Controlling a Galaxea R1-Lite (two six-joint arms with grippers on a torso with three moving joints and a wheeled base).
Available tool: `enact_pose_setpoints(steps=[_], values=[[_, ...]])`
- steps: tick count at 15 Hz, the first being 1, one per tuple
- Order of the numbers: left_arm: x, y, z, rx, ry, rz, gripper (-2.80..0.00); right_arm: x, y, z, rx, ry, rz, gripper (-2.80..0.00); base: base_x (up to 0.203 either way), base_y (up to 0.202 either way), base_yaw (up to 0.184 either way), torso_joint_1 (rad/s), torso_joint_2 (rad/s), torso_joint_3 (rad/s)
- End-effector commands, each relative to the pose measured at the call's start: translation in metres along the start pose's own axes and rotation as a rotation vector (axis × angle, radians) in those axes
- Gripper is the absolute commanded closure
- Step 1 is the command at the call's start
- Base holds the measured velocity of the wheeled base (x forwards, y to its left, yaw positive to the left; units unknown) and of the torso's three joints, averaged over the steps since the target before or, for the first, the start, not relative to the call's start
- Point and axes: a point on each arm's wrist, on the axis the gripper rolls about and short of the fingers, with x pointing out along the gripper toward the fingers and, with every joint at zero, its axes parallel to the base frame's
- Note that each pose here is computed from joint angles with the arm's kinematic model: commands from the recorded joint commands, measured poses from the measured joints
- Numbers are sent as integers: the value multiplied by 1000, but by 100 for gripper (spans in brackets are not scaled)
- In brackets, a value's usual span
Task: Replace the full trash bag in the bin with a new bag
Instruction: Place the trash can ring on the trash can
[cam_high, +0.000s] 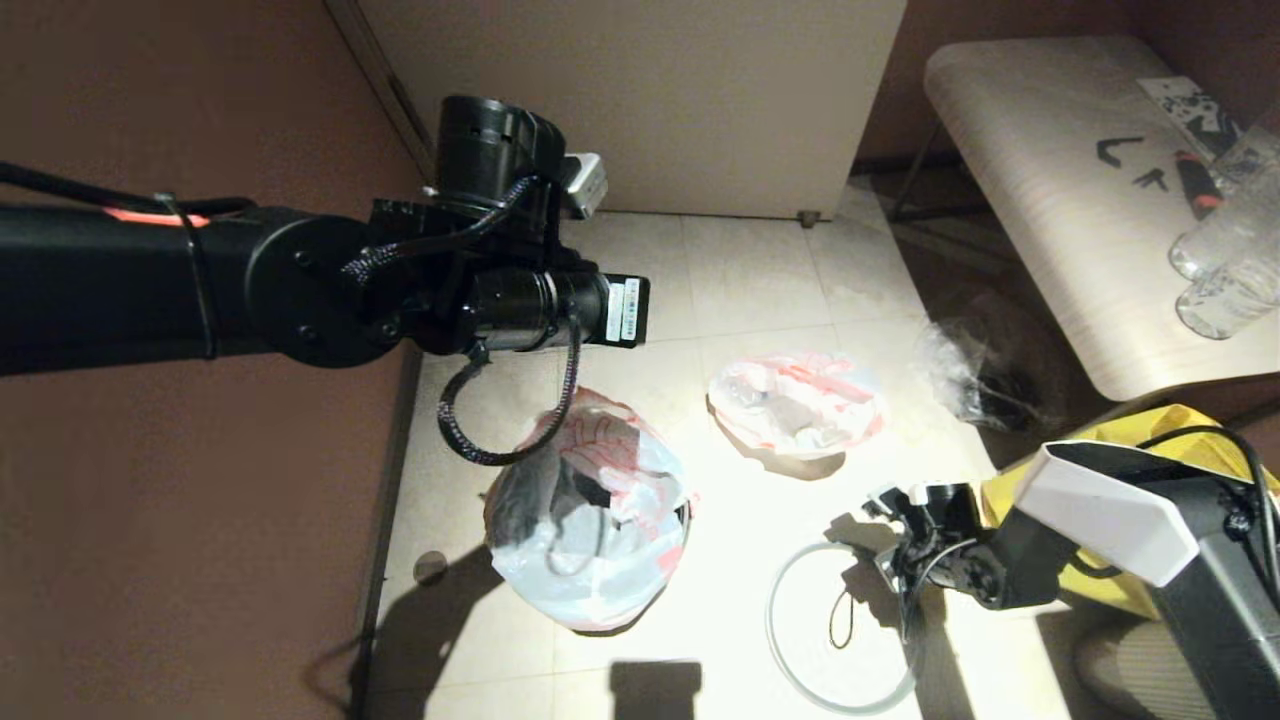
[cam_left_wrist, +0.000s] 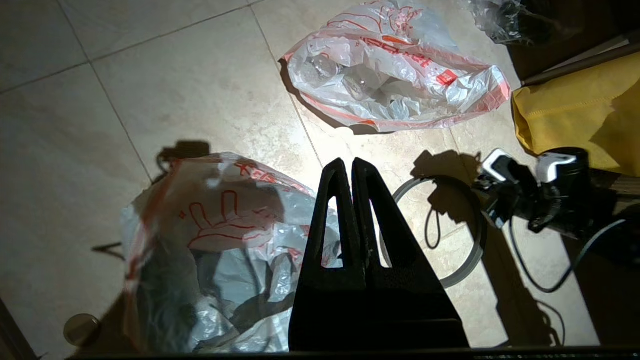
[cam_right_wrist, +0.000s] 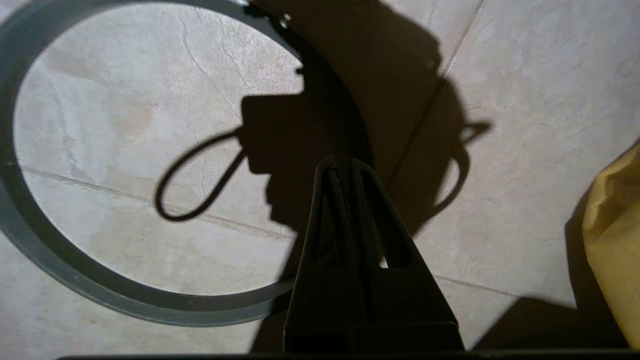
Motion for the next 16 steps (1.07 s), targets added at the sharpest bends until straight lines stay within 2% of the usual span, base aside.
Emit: enact_pose_setpoints(steps=[1,3,4,8,12,16], values=[[7,-13,-4,7,12,-14,0,28,6,-26,-9,62,14,0,0,0,0,0,0,0],[6,-13,-4,5,9,-11,0,33,4,-30,-14,89,20,0,0,0,0,0,0,0],[4,-13,-3,4,4,-6,0,36,2,-26,-14,75,13,-280,0,0,0,0,0,0],[-3,-15,0,3,-8,3,0,58,-15,-17,5,25,-37,-280,0,0,0,0,0,0],[-2,-15,0,2,-11,4,0,78,-20,-18,-10,51,-48,-280,0,0,0,0,0,0],[-1,-15,-1,2,-10,3,0,86,-14,-31,-31,84,-41,-280,0,0,0,0,0,0]])
